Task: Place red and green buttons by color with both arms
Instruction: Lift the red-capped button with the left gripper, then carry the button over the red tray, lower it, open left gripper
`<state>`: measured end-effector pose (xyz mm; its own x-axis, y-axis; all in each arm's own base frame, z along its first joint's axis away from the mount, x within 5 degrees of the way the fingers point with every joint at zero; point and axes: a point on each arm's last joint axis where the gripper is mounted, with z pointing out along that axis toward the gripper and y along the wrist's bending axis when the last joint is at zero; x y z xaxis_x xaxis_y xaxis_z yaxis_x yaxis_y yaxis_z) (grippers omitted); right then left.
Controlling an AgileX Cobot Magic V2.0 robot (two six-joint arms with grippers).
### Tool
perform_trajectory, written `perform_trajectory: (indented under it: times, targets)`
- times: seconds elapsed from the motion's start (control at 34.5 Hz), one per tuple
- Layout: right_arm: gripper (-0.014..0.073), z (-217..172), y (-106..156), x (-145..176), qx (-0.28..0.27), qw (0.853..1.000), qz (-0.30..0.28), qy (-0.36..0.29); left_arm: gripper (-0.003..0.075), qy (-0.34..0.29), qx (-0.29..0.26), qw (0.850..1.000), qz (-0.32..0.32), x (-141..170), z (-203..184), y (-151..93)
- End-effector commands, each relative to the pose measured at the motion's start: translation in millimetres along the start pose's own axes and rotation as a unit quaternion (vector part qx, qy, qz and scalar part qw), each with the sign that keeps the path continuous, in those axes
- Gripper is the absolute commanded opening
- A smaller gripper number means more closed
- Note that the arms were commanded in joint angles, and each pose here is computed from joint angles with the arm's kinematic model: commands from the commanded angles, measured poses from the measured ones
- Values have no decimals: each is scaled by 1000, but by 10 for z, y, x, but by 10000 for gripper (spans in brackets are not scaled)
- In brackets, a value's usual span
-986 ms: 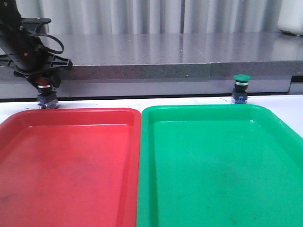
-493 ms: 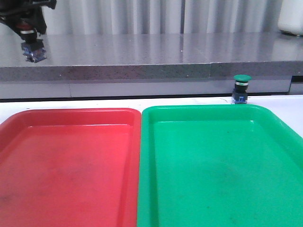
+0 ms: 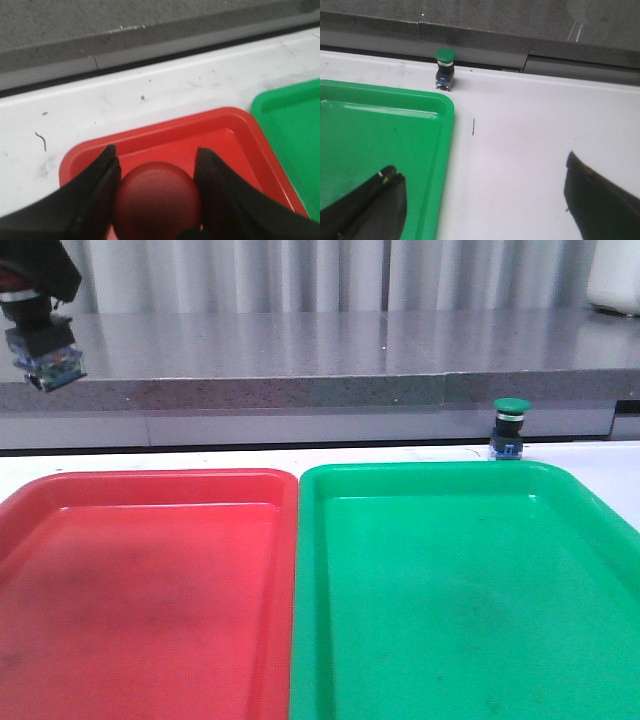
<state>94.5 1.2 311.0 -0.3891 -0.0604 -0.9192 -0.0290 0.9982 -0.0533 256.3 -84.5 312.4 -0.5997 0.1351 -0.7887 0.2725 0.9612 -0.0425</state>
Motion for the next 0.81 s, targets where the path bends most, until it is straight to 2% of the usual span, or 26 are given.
perform_trajectory:
  times: [0.0, 0.14, 0.46, 0.78]
  targets:
    - [652, -30, -11, -156, 4, 999, -7, -44, 167, -43, 27, 999, 1, 19, -161, -124]
    - [652, -30, -11, -156, 4, 999, -7, -44, 167, -4, 47, 999, 11, 303, -74, -240]
    - [652, -30, -11, -156, 4, 999, -7, -44, 167, -34, 52, 998, 10, 452, 97, -250]
    - [652, -30, -11, -156, 4, 999, -7, -44, 167, 57, 41, 997, 11, 726, 680, -270]
